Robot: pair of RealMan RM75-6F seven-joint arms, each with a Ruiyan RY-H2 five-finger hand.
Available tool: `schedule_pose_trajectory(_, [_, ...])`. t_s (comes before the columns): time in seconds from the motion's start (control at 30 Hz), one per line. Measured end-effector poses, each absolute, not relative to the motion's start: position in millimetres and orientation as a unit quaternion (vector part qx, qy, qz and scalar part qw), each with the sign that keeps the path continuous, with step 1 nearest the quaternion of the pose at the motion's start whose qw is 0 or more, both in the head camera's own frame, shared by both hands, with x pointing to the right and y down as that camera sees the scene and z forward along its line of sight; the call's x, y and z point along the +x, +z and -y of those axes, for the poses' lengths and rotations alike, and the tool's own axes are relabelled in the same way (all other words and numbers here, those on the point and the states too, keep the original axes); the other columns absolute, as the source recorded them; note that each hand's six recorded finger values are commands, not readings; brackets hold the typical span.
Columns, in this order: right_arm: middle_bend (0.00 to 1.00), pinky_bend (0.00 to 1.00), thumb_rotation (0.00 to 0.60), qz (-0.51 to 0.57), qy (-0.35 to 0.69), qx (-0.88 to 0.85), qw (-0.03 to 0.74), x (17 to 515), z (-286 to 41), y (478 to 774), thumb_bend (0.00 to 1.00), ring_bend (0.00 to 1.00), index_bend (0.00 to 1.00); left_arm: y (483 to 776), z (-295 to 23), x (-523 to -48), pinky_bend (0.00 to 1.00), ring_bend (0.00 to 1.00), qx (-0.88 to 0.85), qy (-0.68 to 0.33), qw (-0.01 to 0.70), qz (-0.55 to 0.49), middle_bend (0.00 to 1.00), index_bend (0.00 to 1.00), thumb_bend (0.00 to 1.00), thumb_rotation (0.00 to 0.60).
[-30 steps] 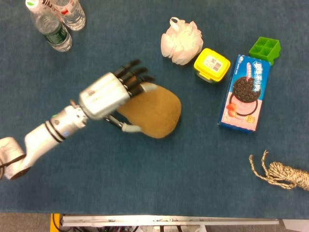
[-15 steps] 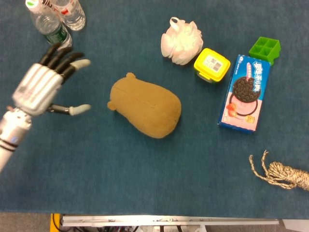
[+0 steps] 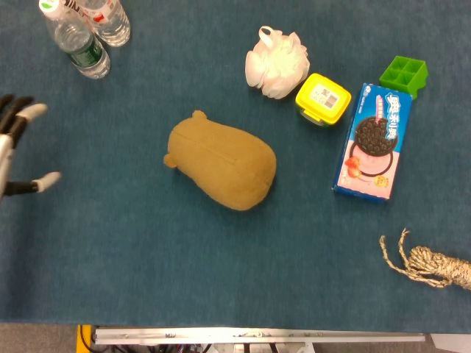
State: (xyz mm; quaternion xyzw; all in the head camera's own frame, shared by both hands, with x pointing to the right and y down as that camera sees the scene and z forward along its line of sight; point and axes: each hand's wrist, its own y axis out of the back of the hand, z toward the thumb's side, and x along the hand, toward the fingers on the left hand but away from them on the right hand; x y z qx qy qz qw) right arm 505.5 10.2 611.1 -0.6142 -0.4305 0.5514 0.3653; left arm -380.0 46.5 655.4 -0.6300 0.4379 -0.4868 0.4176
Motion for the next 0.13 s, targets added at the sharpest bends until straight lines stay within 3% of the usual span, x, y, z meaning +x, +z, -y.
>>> schedule_pose_trajectory(0.13, [0.27, 0.23, 0.6, 0.421, 0.539, -0.623, 0.381, 496.2, -11.9, 613.5, 0.23, 0.17, 0.17, 648.4, -57.8, -393.2, 0.0, 0.1, -0.606, -0.505, 0.415, -0.454, 0.15, 0.18, 0.08, 0.6])
